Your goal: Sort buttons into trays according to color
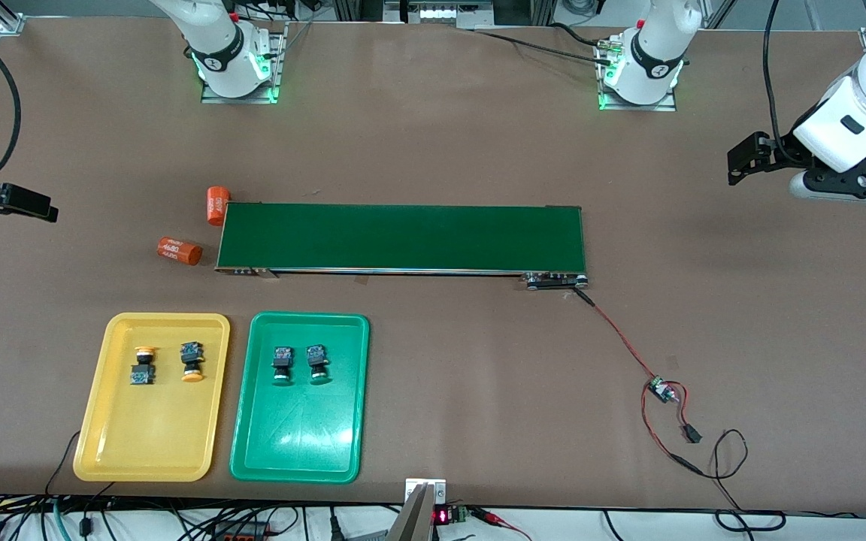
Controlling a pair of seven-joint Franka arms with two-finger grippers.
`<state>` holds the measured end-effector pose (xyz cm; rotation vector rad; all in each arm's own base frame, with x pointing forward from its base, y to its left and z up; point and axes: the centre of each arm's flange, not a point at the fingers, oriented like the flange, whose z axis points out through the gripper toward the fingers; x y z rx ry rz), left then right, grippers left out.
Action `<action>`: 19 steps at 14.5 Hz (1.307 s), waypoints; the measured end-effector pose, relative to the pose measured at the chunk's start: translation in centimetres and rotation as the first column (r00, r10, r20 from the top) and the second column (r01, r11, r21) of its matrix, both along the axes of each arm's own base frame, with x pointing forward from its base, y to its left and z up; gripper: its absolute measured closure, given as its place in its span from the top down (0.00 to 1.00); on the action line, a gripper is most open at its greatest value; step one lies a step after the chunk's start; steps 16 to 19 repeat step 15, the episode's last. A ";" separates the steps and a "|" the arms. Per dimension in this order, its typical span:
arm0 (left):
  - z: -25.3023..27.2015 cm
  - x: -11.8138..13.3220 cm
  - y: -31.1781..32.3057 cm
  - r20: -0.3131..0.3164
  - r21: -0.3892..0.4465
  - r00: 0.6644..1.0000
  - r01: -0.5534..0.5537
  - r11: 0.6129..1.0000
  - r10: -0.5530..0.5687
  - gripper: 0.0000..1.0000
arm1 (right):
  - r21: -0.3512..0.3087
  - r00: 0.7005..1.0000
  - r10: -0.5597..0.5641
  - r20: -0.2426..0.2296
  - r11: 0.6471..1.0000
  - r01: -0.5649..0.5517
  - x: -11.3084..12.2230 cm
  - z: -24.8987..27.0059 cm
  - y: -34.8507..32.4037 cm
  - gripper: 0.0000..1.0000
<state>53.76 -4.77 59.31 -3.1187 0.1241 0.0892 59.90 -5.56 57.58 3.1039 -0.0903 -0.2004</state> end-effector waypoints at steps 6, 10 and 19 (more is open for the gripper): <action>0.3 -0.1 -0.7 0.003 0.000 1.000 0.014 1.000 -0.014 1.00 | 0.011 0.999 -0.006 0.040 1.000 0.006 -3.7 1.9 -0.4 1.00; 0.4 -0.2 -1.5 0.003 0.000 1.000 0.027 1.000 -0.027 1.00 | 0.011 0.998 -0.001 0.058 1.000 0.001 -4.1 2.8 -0.1 1.00; 0.4 -0.2 -1.5 0.003 0.000 1.000 0.028 1.000 -0.028 1.00 | 0.012 0.998 -0.001 0.060 1.000 0.000 -4.1 2.8 0.1 1.00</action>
